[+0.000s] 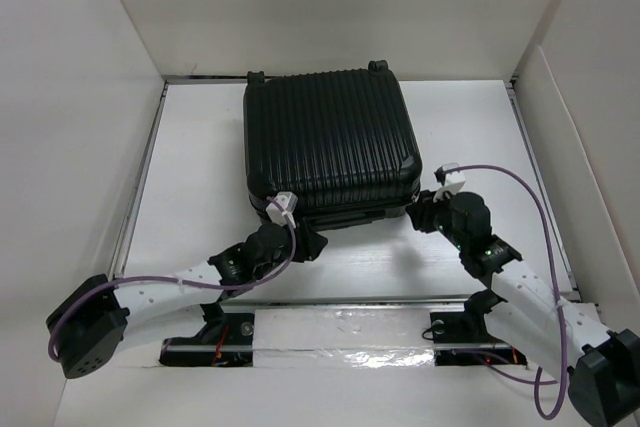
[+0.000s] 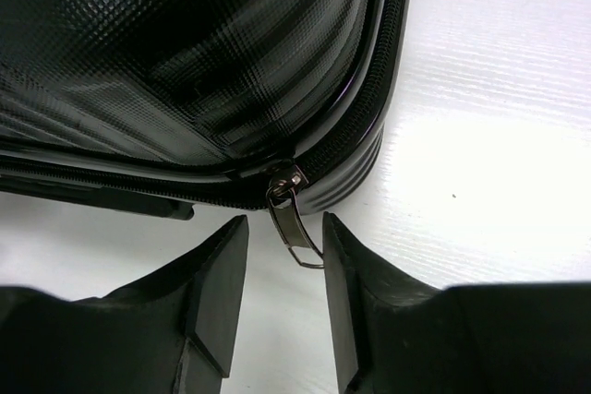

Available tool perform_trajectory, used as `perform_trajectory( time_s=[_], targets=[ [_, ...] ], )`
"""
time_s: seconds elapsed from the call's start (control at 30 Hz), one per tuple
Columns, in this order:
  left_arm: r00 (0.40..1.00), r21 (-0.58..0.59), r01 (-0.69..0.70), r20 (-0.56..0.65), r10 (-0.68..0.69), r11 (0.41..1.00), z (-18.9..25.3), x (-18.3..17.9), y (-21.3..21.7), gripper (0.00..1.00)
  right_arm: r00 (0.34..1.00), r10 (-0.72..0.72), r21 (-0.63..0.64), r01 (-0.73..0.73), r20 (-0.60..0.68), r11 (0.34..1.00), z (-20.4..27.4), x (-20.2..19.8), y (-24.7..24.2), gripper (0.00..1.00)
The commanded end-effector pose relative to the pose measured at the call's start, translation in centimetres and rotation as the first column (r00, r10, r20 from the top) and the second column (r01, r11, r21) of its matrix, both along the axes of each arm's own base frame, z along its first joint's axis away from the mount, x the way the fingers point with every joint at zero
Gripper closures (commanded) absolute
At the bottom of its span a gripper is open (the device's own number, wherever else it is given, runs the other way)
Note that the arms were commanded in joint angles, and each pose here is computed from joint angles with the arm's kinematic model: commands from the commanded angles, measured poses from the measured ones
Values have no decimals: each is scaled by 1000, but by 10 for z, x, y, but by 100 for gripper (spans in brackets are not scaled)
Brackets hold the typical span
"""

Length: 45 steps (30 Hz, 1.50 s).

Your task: Pack the luggage

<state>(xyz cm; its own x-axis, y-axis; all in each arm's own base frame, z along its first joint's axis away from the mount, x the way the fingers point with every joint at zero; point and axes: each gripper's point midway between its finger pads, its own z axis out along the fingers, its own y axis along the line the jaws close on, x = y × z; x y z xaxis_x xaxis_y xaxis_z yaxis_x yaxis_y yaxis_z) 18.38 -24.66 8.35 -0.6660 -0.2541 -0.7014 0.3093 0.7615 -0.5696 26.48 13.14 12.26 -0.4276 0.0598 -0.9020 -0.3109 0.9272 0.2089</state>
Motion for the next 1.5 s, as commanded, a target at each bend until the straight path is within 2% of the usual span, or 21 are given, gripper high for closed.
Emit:
perform_trajectory(
  time_s=[0.0,0.07,0.1,0.17,0.3,0.53,0.57,0.73,0.93,1.07,1.1,1.13,1.27,1.3,1.47],
  targets=[
    [997,-61,45,62,-41,997,31,11,-23,61,999,15,19,-16,52,1000,23,9,6,60],
    [997,-47,47,58,-44,998,26,14,-28,60,999,20,19,-21,40,1000,19,8,7,65],
    [997,-46,49,63,-46,998,28,16,-31,60,999,14,17,-14,34,1000,16,9,5,73],
    [997,-34,44,60,-42,998,24,20,-33,60,999,16,20,-17,44,1000,17,11,6,78],
    [997,-29,4,80,-1,1000,26,32,-33,54,997,73,20,-73,21,997,15,6,14,100],
    [994,-22,-42,104,44,999,31,58,-49,51,980,191,36,-193,56,980,37,-18,48,100],
    [995,-19,-40,95,41,999,28,60,-54,51,971,237,23,-238,33,971,35,-30,59,100],
    [995,-44,-28,93,31,999,32,69,-71,51,961,275,-39,-276,-25,960,32,-50,82,100],
    [995,-78,-15,94,22,997,36,75,-87,52,936,352,-20,-353,-27,936,36,-61,135,100],
    [996,-83,-9,89,17,997,33,78,-92,53,925,376,84,-379,50,922,60,-55,159,100],
    [996,-82,-8,86,16,997,32,78,-93,53,903,411,147,-426,124,893,81,-56,172,100],
    [996,-83,-8,85,15,996,31,78,-93,53,897,418,162,-438,146,884,87,-56,176,100],
    [996,-99,-10,91,19,995,36,73,-87,54,952,273,109,-289,141,951,92,-35,142,100],
    [996,-86,-16,90,23,996,31,69,-79,54,958,267,88,-277,108,957,80,-34,131,100],
    [993,-57,-58,100,63,997,43,59,-37,48,958,258,126,-273,125,954,76,-33,95,100]
  ],
)
